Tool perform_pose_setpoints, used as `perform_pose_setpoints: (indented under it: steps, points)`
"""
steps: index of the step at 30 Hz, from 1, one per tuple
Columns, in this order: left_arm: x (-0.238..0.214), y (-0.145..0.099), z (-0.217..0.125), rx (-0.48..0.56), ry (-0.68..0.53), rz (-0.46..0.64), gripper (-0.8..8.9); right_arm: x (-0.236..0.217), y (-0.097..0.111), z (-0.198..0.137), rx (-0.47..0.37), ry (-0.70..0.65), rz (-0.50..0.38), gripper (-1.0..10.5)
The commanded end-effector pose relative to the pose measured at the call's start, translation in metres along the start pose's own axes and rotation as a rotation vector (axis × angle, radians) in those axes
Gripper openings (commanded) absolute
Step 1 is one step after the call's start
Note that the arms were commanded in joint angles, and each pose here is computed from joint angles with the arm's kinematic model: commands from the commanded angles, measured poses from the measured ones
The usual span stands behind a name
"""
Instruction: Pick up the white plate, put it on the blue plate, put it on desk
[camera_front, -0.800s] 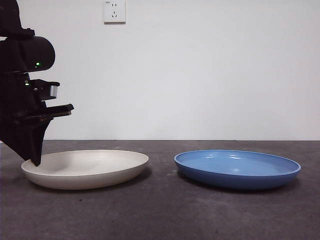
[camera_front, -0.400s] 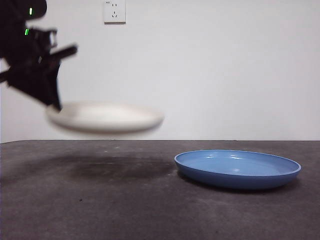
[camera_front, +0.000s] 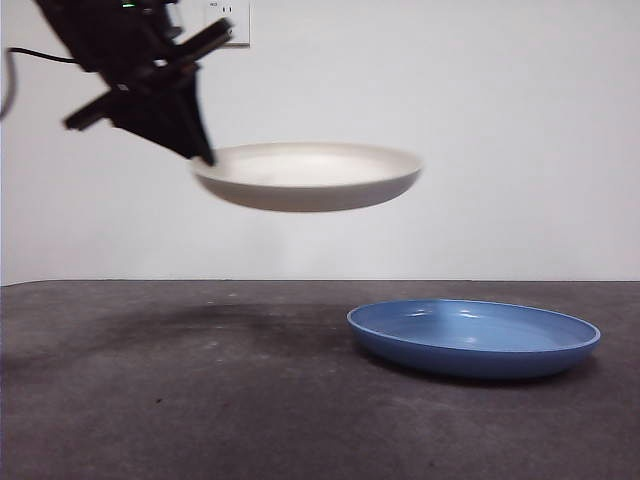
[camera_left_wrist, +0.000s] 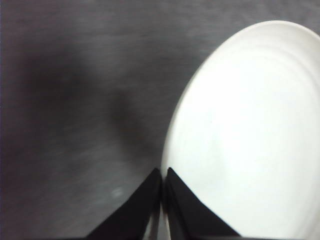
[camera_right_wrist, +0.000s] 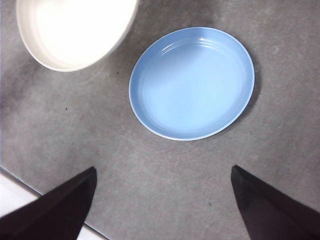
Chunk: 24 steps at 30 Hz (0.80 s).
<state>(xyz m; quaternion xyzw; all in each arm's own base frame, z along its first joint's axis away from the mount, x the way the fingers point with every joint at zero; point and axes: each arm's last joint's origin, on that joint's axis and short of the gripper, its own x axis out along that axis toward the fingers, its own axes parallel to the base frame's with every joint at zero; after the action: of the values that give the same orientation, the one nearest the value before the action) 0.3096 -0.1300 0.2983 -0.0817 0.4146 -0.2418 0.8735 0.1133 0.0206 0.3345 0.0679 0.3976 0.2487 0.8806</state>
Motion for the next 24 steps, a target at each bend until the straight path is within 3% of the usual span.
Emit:
perform_pose_setpoints:
  steps: [1,16,24]
  points:
    - [0.02,-0.013,0.002,-0.017,0.011,-0.037,0.15,-0.006,0.003,0.004,0.012,-0.029,0.002,4.3]
    - [0.132,-0.073,-0.008,0.047,0.211,-0.098,0.15,-0.027,0.014,-0.002,0.01,-0.114,0.002,4.3]
    - [0.163,-0.079,-0.012,0.063,0.26,-0.055,0.15,-0.032,0.017,-0.007,0.011,-0.122,0.001,4.3]
